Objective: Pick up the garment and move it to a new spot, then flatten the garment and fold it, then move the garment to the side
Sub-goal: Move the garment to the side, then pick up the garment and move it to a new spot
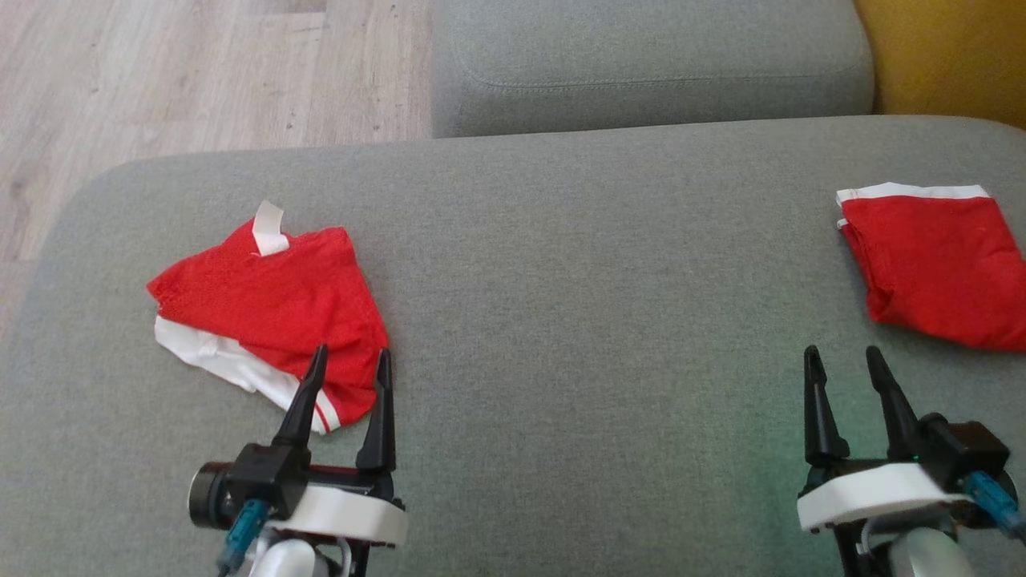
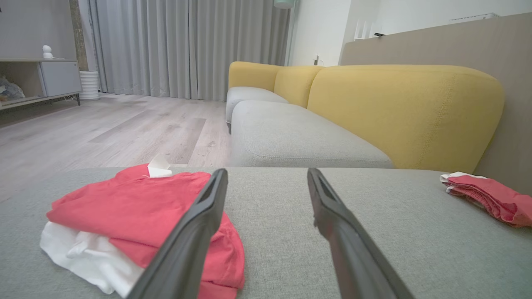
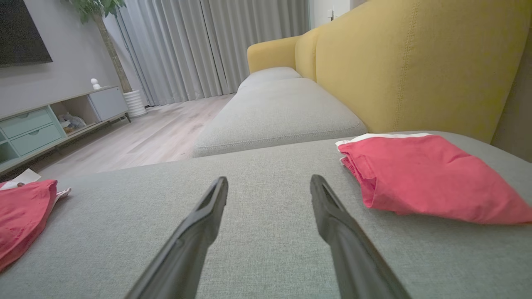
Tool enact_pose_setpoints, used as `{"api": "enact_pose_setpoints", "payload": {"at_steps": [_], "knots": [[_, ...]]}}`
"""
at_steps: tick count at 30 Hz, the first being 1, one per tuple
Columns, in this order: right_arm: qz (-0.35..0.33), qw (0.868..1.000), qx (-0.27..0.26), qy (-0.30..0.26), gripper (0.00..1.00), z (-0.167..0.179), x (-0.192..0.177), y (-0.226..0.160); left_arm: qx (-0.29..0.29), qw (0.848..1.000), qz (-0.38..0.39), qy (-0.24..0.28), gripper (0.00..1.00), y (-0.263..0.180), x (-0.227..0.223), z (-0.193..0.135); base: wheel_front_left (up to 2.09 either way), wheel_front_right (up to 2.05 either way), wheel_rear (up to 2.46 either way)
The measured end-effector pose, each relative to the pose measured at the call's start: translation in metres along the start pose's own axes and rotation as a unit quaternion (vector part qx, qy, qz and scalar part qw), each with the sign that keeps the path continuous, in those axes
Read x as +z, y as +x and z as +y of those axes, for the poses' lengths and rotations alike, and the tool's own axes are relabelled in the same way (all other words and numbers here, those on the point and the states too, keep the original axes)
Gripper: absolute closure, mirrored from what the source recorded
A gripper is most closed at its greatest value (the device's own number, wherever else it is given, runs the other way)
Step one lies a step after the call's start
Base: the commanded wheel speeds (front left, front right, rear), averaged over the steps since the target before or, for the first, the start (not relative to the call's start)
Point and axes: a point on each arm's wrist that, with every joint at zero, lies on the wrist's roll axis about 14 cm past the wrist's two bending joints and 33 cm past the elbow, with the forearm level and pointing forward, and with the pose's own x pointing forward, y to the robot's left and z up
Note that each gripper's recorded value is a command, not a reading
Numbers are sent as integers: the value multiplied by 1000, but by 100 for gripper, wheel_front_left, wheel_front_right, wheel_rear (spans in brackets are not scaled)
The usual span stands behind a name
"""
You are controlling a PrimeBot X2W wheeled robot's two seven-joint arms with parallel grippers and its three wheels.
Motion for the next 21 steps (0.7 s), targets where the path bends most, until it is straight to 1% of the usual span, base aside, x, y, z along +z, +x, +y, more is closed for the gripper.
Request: {"api": "enact_pose_setpoints", "payload": {"at_steps": [15, 17, 21], "knots": [[-15, 1000, 12, -2, 0, 7, 9, 5, 6, 1000, -4, 1, 0, -3, 2, 4, 0, 0, 0], [-15, 1000, 21, -2, 0, 13, 10, 7, 13, 1000, -5, 1, 0, -5, 3, 7, 0, 0, 0], [-16, 998, 57, 1, 0, 37, 10, 13, 32, 999, -8, 5, 0, -12, 5, 19, 0, 0, 0]]}}
